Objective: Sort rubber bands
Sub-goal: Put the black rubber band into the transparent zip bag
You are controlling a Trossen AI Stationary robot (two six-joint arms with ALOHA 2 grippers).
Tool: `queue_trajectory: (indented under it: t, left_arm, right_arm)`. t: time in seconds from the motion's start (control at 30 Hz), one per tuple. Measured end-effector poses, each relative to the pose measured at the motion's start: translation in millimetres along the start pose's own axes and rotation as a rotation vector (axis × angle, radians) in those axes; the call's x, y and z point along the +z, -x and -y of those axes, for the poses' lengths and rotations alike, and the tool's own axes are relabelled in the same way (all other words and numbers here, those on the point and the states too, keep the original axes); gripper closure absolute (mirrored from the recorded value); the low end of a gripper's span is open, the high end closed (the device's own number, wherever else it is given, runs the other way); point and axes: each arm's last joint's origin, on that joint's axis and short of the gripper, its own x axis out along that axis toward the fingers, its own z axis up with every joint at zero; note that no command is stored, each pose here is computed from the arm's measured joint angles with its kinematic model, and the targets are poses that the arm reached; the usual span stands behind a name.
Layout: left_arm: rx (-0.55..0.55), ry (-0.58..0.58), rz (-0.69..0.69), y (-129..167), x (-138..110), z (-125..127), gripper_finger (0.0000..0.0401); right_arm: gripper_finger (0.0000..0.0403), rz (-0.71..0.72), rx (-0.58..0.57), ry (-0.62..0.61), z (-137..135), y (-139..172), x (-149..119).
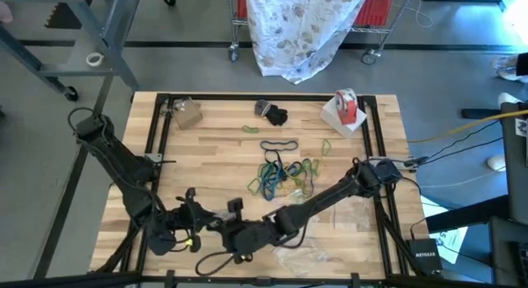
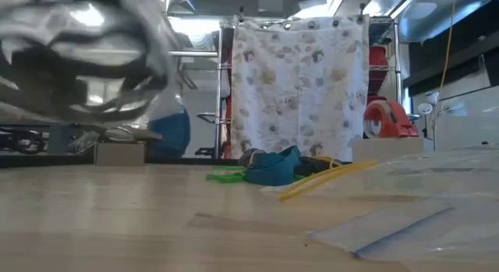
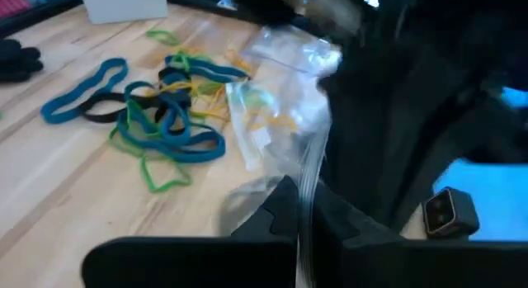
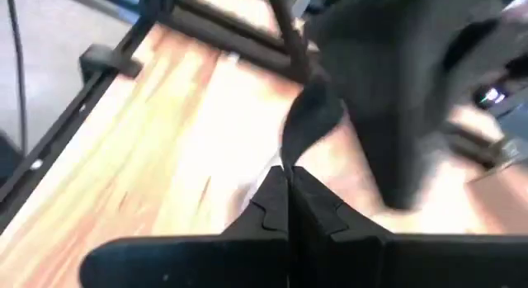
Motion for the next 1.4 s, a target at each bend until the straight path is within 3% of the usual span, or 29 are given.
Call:
queue_trajectory:
  t: [0.27, 0.5, 0.7, 0.8, 0.93, 1.1, 1.4]
  left_arm:
    - [-0.009, -0.002, 0.001, 4, 4, -3, 0.0401]
    - [-0.017, -0.027, -0.017, 6, 2, -3, 0.0401]
    - [-0.003, -0.024, -0.019, 3, 3, -5, 0.0401]
    - [0.011, -0.029, -0.022, 0, 4, -7, 0.0401]
    - [0.018, -0.037, -0.03, -1, 3, -8, 0.0401]
    - [0.057, -0.047, -0.077, -1, -2, -14, 0.0401]
    - [0.11, -0.055, -0.106, -2, -5, -22, 0.0401]
  right_arm:
    - [0.0402, -0.075, -0.032, -0.104, 4, 1, -6]
    - [0.0402, -0.111, -0.18, -0.307, 13, 6, -9]
    - [0.0396, -0.128, -0.018, -0.517, 23, -5, -12]
    - [0.0366, -0.138, 0.038, -0.554, 28, -11, -14]
    - [0.0298, -0.156, 0.039, -0.572, 33, -16, -18]
    - [0.0231, -0.13, 0.057, -0.576, 47, 0, -5]
    - [0.0208, -0.104, 0.055, -0.551, 52, 8, 2]
